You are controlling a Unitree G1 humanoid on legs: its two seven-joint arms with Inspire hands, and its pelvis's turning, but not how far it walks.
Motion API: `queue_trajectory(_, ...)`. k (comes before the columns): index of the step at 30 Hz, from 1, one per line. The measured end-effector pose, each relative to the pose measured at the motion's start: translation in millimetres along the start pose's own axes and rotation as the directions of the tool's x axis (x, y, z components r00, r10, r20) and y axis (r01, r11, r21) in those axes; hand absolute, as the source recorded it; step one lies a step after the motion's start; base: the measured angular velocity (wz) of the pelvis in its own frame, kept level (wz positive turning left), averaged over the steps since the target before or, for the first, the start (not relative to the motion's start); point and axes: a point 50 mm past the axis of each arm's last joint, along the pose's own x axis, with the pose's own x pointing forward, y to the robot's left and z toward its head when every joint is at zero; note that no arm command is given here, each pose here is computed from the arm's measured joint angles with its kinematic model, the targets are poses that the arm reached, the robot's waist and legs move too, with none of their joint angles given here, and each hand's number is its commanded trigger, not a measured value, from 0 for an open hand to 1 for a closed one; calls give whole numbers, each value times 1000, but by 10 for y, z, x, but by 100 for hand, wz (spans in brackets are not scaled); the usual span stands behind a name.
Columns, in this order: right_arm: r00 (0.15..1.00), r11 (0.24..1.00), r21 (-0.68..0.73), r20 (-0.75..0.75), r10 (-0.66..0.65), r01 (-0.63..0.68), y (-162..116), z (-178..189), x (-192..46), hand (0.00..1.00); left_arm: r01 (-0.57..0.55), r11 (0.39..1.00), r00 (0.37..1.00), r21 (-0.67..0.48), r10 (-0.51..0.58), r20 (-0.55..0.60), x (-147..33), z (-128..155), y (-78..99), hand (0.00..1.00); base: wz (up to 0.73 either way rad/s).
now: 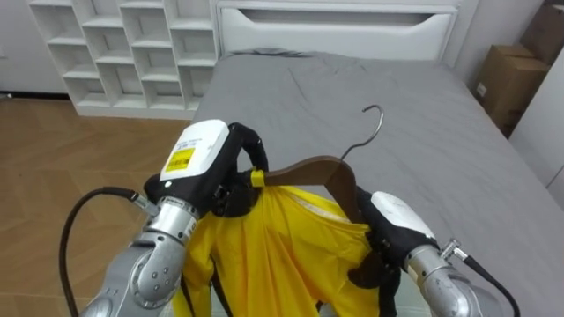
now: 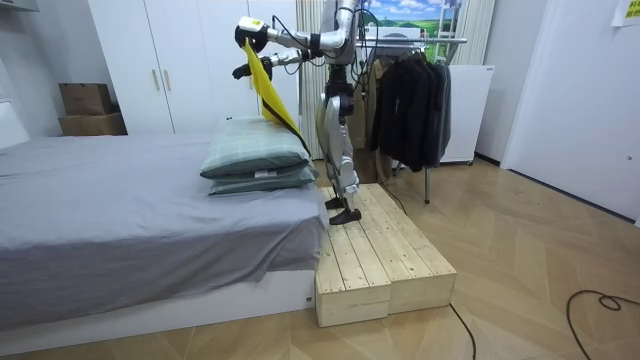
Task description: Hang clothes
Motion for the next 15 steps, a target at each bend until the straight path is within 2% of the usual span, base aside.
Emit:
queue_trajectory(5,1000,1000,-2,-1,-17,17,-12,-5,-1,0,-3,1000,1000,1,3,12,3,27,22,100,2)
queue_trajectory(6,1000,1000,-2,-1,-19,19,-13,-5,-2,5,-4,1000,1000,1,4,13,4,28,23,100,0)
queue_trajectory(7,1000,1000,-4,-1,-21,21,-14,-4,-1,31,-5,1000,1000,2,5,14,4,32,26,100,0)
queue_trajectory(8,1000,1000,-11,1,-23,23,-17,0,-1,71,-7,1000,1000,3,7,16,4,35,32,100,0)
queue_trajectory(9,1000,1000,-16,1,-25,25,-19,3,-1,80,-8,1000,1000,4,8,17,4,37,36,100,0)
queue_trajectory(10,1000,999,-23,2,-30,30,-24,5,-1,100,-9,1000,1000,6,9,19,4,40,42,100,0)
queue_trajectory(15,999,999,-23,2,-35,35,-27,5,-1,100,-10,1000,1000,5,9,19,4,42,43,100,0)
